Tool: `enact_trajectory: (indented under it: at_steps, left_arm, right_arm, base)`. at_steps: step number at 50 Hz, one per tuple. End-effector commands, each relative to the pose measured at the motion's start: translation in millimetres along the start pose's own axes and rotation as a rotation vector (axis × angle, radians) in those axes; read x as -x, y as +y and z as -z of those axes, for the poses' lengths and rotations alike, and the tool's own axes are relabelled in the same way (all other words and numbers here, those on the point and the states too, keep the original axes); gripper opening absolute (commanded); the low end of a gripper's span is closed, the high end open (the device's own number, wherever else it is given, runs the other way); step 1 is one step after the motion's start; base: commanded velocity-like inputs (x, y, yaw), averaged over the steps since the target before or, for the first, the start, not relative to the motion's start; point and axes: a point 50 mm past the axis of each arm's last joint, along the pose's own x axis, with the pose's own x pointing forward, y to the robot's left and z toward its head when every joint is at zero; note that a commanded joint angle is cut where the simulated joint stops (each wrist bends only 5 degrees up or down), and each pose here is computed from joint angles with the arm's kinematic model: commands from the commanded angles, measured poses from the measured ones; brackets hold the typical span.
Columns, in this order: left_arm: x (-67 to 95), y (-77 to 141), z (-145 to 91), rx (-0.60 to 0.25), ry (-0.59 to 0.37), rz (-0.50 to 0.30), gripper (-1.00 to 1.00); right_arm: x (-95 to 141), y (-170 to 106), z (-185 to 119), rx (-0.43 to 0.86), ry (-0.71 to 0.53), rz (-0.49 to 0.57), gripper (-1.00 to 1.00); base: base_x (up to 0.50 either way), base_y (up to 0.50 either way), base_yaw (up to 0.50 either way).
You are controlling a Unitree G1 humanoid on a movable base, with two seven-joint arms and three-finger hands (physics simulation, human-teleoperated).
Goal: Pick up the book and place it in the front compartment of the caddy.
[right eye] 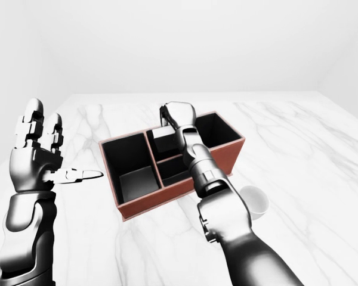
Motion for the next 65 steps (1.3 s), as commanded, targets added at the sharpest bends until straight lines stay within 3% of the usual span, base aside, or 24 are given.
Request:
enact_trajectory:
  at_steps: [1,65]
  left_arm:
    - [0.0,0,1,0.000,0.005,0.000,1.00]
    - [-0.9,2,-2,0.002,-0.009,-0.004,1.00]
  right_arm:
    - [-3,-7,-2,-0.005,0.001,0.064,-1.00]
    - [-1,3,-7,0.024,0.001,0.067,-1.00]
  base:
    - [0.00,0.00,0.00]
    - [0.00,0.00,0.00]
